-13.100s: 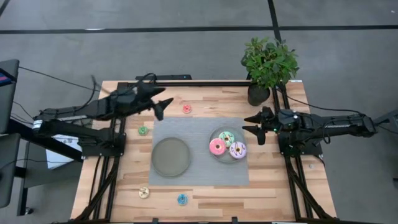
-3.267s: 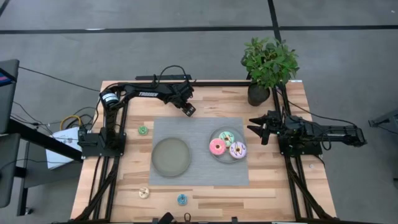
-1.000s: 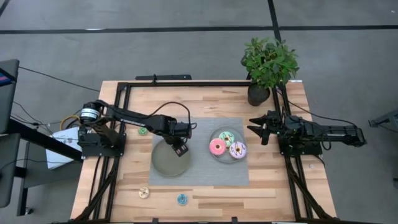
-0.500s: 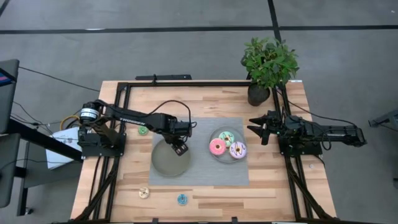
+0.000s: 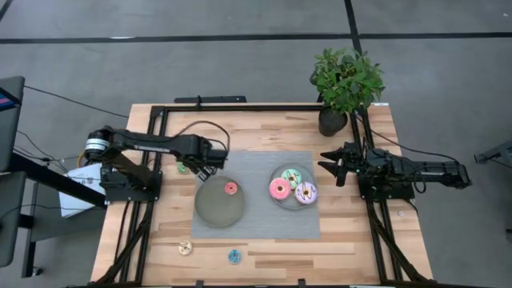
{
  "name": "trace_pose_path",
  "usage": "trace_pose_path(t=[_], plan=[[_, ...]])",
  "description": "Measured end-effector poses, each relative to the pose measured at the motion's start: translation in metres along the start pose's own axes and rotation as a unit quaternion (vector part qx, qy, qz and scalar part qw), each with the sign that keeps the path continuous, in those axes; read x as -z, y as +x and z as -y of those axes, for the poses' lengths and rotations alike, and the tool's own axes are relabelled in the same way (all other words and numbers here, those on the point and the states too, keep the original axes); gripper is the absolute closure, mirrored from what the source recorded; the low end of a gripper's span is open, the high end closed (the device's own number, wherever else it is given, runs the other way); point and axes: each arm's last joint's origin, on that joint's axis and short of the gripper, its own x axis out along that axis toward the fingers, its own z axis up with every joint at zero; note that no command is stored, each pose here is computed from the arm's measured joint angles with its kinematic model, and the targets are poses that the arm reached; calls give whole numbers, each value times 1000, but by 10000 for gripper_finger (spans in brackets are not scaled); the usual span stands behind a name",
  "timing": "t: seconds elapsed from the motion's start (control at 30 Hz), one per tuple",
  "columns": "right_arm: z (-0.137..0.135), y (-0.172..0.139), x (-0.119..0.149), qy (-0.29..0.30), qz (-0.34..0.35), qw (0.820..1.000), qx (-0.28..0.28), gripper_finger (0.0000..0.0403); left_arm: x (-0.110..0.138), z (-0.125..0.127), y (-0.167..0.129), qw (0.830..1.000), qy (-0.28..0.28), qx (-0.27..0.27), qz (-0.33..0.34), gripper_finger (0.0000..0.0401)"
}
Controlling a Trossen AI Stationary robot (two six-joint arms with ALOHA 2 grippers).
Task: Pick & Place donuts
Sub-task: Put the small green donut on the brown plate
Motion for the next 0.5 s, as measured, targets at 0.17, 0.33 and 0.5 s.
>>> trace_pose_path(t=[0.17,0.33,0.5], plan=[[0,0,0,0,-1,1000,0,194,15,-32,26,997,-61,49,-17,235],[0,0,0,0,0,1000,0,194,29,-55,45,987,-114,111,-32,235],[0,0,0,1,1,1000,0,194,37,-65,53,983,-131,123,-29,235]])
